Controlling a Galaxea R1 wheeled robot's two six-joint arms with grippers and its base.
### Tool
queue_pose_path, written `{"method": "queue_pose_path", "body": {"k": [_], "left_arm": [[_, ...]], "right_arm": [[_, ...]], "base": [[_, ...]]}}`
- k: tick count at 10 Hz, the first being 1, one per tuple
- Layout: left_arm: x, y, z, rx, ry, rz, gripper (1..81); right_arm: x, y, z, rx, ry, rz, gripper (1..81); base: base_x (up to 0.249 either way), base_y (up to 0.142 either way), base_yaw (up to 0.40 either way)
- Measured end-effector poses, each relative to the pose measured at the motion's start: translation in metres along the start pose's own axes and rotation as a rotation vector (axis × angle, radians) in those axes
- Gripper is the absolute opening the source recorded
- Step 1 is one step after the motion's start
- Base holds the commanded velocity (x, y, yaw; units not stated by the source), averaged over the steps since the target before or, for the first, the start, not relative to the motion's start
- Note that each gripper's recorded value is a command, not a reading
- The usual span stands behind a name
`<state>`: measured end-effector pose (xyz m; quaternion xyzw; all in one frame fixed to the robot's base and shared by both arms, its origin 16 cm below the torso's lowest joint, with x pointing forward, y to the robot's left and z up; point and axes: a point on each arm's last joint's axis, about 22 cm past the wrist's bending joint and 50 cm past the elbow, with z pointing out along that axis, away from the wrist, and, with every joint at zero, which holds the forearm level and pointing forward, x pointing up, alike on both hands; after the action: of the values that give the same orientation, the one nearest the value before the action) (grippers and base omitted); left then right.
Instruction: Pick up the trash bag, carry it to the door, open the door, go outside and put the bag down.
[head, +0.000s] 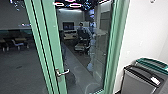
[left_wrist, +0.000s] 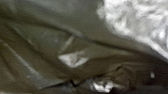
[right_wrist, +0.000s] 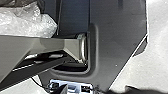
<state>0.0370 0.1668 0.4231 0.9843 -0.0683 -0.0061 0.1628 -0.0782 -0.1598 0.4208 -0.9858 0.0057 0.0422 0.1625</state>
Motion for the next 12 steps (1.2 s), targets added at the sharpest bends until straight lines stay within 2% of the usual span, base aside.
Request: {"method": "queue_pose_path", "body": {"k": [1,4,8,12], "left_arm": [[0.001,0.000,0.000,0.001,0.003,0.000,1.0],[0.000,0.000,0.000,0.001,0.003,0.000,1.0],[0.002,0.000,0.000,0.002,0.008,0.001,1.0],[0.002,0.000,0.000,0.002,0.009,0.003,1.0]], "right_arm": [[-0.001,0.001,0.000,-0.002,0.007,0.002,81.1],[-0.018,0.001,0.001,-0.004,-0.010,0.009,81.1],[-0.013,0.002,0.001,-0.005,0.009,0.010,81.1],[-0.005,0.000,0.001,-0.003,0.017,0.007,81.1]], "base": [[0.118,0.000,0.000],[0.117,0.000,0.000],[0.100,0.000,0.000],[0.000,0.000,0.000]]}}
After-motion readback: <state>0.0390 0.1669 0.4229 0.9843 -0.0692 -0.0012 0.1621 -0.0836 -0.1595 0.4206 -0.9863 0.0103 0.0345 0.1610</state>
